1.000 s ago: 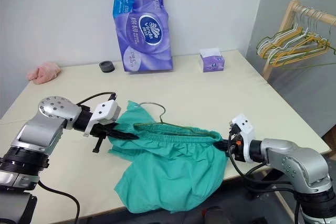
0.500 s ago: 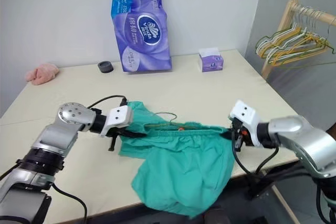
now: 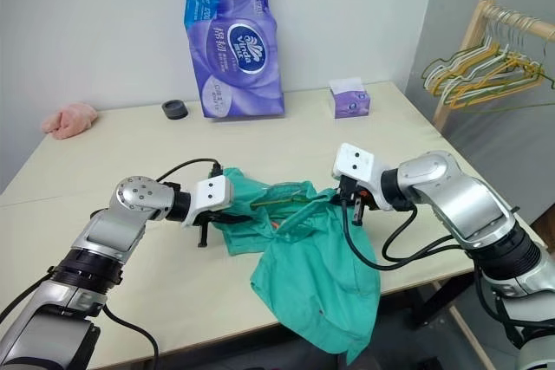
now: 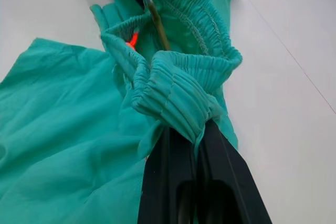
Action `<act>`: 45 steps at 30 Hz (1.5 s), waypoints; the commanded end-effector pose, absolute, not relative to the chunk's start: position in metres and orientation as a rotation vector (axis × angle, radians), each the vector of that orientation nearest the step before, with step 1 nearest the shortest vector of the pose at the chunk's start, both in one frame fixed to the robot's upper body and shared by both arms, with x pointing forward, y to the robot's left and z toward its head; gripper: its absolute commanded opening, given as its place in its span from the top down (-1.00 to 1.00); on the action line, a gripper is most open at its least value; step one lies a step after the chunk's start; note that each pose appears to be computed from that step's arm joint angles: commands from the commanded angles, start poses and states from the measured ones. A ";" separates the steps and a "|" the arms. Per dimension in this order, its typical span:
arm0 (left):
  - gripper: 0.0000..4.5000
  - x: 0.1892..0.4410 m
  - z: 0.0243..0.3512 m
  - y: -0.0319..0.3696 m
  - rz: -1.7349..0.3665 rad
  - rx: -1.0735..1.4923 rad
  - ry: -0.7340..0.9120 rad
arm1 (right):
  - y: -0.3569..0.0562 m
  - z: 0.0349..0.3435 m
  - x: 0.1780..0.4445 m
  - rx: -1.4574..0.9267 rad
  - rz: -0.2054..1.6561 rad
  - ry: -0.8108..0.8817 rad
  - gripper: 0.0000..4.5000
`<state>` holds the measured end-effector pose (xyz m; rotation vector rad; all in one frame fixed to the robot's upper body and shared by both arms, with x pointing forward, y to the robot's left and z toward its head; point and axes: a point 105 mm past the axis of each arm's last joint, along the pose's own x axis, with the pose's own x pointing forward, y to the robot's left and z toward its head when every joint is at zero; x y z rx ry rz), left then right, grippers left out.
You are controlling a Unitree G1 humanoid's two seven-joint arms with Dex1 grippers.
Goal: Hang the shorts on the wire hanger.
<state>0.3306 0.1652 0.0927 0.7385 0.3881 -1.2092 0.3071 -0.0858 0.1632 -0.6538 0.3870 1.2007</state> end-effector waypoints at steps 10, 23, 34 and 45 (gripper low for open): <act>1.00 0.337 0.101 0.153 -1.163 0.728 0.314 | -0.117 0.180 0.291 -0.683 1.176 0.381 -0.26; 1.00 0.332 0.097 0.141 -1.216 0.709 0.306 | -0.144 0.149 0.309 -0.545 0.915 0.495 -0.70; 1.00 0.330 0.098 0.138 -1.240 0.706 0.300 | -0.135 0.135 0.320 -0.667 0.994 0.502 -0.70; 1.00 0.323 0.102 0.135 -1.286 0.682 0.300 | -0.126 0.113 0.336 -0.775 1.109 0.570 -0.28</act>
